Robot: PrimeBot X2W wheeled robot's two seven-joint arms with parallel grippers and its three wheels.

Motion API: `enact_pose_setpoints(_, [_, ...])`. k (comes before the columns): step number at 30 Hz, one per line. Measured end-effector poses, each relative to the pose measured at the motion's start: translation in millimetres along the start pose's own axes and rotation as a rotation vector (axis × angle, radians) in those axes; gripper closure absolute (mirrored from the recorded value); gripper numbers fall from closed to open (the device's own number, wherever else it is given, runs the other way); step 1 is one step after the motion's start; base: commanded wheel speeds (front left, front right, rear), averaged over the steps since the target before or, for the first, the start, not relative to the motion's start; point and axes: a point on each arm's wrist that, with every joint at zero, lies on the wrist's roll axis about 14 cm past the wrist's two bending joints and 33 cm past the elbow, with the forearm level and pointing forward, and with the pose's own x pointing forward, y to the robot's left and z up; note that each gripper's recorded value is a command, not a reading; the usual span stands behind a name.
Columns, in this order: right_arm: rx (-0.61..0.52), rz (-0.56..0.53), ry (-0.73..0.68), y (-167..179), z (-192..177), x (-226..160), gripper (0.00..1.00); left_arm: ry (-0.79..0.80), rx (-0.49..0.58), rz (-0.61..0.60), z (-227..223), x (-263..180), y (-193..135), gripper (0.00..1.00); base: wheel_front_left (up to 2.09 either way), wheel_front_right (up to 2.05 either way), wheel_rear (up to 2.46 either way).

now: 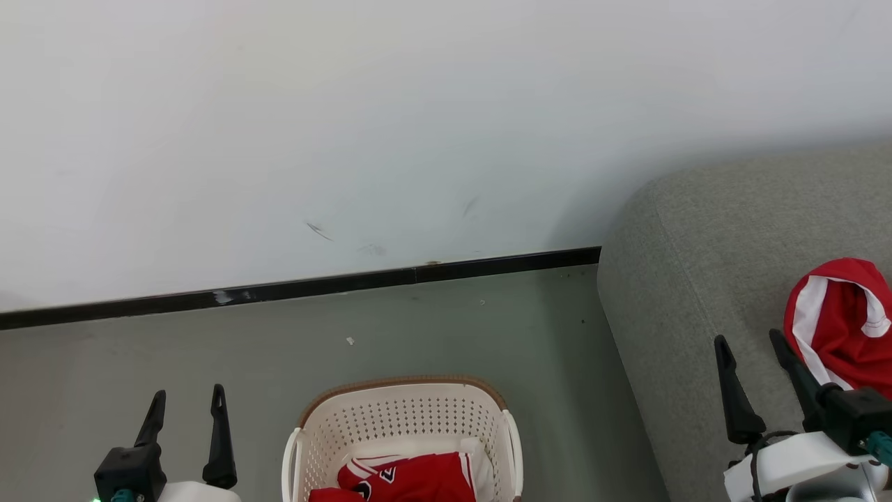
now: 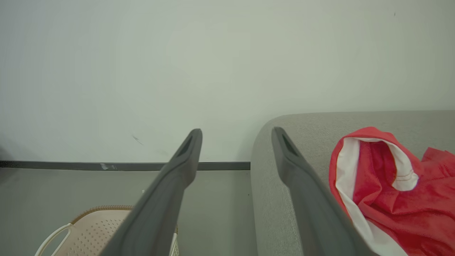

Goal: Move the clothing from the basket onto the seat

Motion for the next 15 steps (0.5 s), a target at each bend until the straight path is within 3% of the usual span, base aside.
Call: enact_pose_setpoints(15, [0.044, 0.013, 0.01, 6.9, -3.0, -10.1, 0.0, 0.003, 0.0, -0.012, -1.2, -4.0, 0.8, 0.0, 0.0, 0.0, 0.0])
